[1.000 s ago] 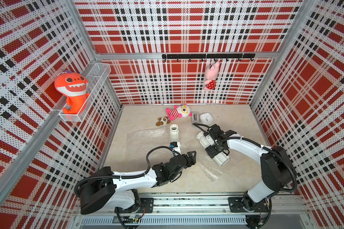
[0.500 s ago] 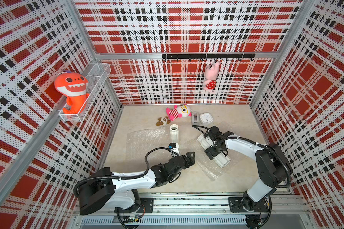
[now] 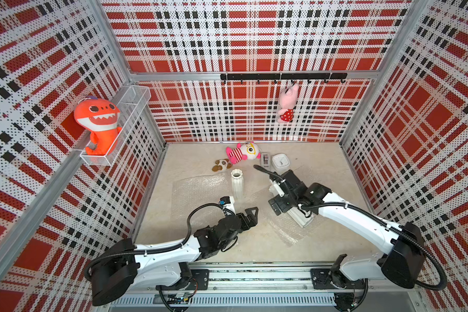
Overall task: Wrap vases in bubble wrap
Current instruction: Place the vase in bubble wrap.
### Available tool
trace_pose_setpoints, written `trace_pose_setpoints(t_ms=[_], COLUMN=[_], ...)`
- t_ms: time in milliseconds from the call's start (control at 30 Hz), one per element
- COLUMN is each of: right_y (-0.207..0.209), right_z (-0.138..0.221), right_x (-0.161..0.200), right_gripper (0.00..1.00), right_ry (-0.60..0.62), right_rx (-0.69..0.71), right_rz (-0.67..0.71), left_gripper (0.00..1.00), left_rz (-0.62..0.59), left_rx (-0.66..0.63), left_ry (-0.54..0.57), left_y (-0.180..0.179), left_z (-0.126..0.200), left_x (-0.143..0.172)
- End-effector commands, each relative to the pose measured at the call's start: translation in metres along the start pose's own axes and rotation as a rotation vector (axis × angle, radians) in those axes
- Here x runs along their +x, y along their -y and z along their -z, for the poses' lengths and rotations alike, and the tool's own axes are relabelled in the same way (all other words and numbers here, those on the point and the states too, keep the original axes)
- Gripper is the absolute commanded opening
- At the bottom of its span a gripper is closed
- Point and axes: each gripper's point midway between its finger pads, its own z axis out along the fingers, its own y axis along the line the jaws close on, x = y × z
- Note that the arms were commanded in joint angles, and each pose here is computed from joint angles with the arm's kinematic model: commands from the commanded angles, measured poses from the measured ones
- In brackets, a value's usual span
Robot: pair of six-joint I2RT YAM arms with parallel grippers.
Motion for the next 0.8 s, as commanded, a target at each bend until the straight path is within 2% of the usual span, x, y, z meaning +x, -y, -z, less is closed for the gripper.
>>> trace_pose_setpoints(t_ms=[0, 67, 267, 533, 733, 767], right_y=[-0.016, -0.030, -0.052, -0.059, -0.052, -0.048], right_z=[-0.015, -0.025, -0.056, -0.081, -0.093, -0.094], right_x=[0.039, 0.051, 0.076, 0.091, 0.099, 0.100], right_gripper=[0.96, 0.92, 0.69, 0.59, 0.39, 0.38], right_ry=[-0.112, -0.121, -0.137, -0.168, -0.185, -0.182], right_rx=[0.057, 0.054, 0.006, 0.003, 0.051, 0.069], right_rz=[-0.030, -0.031, -0.044, -0.059, -0.048, -0.048], left_gripper=[0.98, 0.98, 0.98, 0.98, 0.98, 0.98], left_rz=[0.006, 0.016, 0.043, 0.031, 0.031, 0.030], left_rx=[-0.044, -0.049, -0.039, -0.052, -0.057, -0.059], left_ry=[-0.005, 0.002, 0.018, 0.002, -0.011, -0.012], left_y=[-0.019, -0.026, -0.033, -0.034, -0.036, -0.036], left_z=[0.007, 0.012, 0.018, 0.011, 0.006, 0.006], left_x=[-0.001, -0.004, -0.012, -0.008, -0.005, -0.004])
